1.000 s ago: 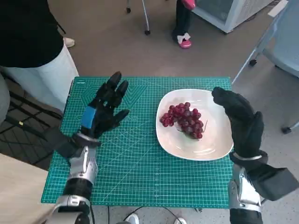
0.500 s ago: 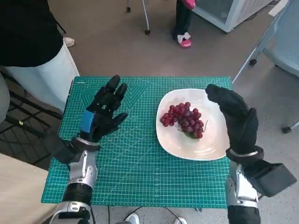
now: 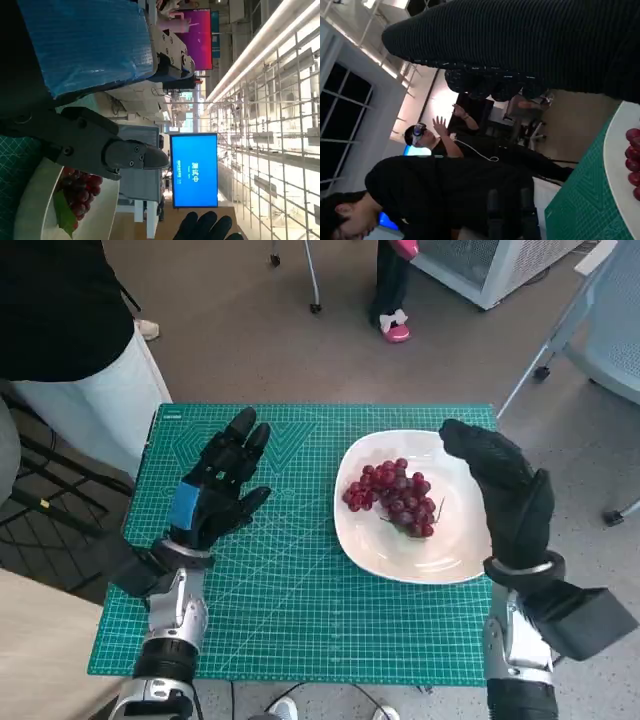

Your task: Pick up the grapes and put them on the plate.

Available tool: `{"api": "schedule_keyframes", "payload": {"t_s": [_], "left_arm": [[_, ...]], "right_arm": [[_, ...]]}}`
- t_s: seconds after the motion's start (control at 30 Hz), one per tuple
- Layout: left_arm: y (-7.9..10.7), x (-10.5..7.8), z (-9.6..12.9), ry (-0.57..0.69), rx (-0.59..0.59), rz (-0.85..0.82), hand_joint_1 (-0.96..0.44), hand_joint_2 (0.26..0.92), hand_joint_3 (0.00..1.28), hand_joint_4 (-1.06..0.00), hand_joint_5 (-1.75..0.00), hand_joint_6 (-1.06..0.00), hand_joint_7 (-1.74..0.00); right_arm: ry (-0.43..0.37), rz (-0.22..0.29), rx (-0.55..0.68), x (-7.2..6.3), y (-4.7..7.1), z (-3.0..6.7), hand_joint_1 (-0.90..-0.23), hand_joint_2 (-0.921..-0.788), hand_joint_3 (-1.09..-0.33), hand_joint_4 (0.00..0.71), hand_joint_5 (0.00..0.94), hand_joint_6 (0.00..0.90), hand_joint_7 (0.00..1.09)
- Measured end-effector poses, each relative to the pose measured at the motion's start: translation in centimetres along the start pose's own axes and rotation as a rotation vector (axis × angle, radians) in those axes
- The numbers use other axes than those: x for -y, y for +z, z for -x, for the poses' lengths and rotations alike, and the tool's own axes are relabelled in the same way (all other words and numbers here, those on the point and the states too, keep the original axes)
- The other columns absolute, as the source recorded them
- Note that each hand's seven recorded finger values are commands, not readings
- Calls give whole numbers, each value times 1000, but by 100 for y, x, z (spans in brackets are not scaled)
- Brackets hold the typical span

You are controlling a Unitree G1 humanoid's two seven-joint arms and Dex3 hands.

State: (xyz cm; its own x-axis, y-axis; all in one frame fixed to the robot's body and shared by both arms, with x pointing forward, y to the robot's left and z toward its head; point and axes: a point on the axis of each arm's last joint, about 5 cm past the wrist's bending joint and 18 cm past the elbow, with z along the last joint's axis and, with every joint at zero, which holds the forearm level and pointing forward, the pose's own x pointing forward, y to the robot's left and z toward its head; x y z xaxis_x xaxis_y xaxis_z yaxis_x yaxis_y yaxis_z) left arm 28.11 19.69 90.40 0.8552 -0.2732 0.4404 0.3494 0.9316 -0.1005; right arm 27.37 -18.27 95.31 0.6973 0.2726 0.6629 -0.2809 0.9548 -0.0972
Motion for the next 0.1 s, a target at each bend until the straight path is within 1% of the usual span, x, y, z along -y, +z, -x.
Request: {"api": "schedule_keyframes", "payload": {"t_s": [0.1], "left_arm": [[4, -1, 6, -1, 2, -2, -345, 921, 248, -282, -12, -399, -30]], "right_arm": [[0, 0, 0, 1, -1, 0, -626, -921, -884, 376, 0, 81, 325]]}}
